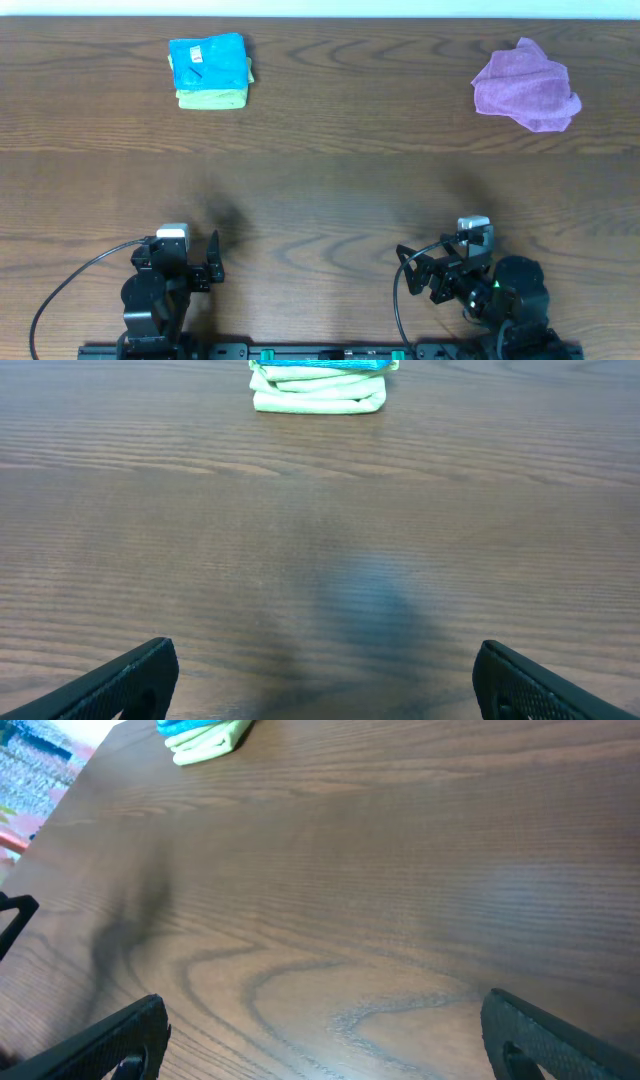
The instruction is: Fold the cloth
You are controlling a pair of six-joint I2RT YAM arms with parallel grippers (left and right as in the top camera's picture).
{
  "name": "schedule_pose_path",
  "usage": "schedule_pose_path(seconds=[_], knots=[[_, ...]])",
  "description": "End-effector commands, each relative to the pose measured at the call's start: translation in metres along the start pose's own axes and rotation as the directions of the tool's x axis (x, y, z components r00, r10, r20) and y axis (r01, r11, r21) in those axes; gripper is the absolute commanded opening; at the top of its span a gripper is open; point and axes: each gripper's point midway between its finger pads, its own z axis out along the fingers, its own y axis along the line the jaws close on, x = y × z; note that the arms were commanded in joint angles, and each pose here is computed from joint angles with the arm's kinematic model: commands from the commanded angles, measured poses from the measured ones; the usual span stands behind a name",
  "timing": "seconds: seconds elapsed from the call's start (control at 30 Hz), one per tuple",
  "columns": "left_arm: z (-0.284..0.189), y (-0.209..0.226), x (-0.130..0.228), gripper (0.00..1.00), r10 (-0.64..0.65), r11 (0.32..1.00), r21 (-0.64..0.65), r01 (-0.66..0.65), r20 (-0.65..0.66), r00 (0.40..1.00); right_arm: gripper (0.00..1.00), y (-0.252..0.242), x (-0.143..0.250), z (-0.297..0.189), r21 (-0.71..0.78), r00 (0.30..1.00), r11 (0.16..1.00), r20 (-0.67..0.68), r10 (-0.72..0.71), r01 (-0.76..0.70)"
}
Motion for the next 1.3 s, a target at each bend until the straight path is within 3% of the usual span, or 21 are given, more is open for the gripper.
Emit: schedule_pose_path(seconds=[0.0,0.7,0.83,1.07,1.27], knots=[[0.002,0.0,0.004,0.96,0.017,1.0,0.002,-0.017,-0.003,1.0,0.99,-0.002,-0.002,-0.001,0.011,1.0,1.0,0.009,0.013,-0.013],[0.002,0.0,0.004,0.95,0.017,1.0,0.002,-0.017,-0.003,1.0,0.99,-0.004,0.001,-0.001,0.021,1.0,1.0,0.001,0.017,-0.017],[0.002,0.0,0.004,0.95,0.017,1.0,0.002,-0.017,-0.003,1.0,0.99,-0.03,-0.007,-0.003,0.165,0.999,0.986,0.049,0.002,-0.01],[0.002,0.0,0.004,0.95,0.017,1.0,0.002,-0.017,-0.003,1.0,0.99,-0.061,-0.009,-0.004,0.308,0.976,0.931,0.028,-0.217,0.198],[0.002,0.0,0.004,0.95,0.017,1.0,0.002,-0.017,-0.003,1.0,0.99,-0.08,-0.01,-0.01,0.382,0.955,0.886,0.03,-0.294,0.261]])
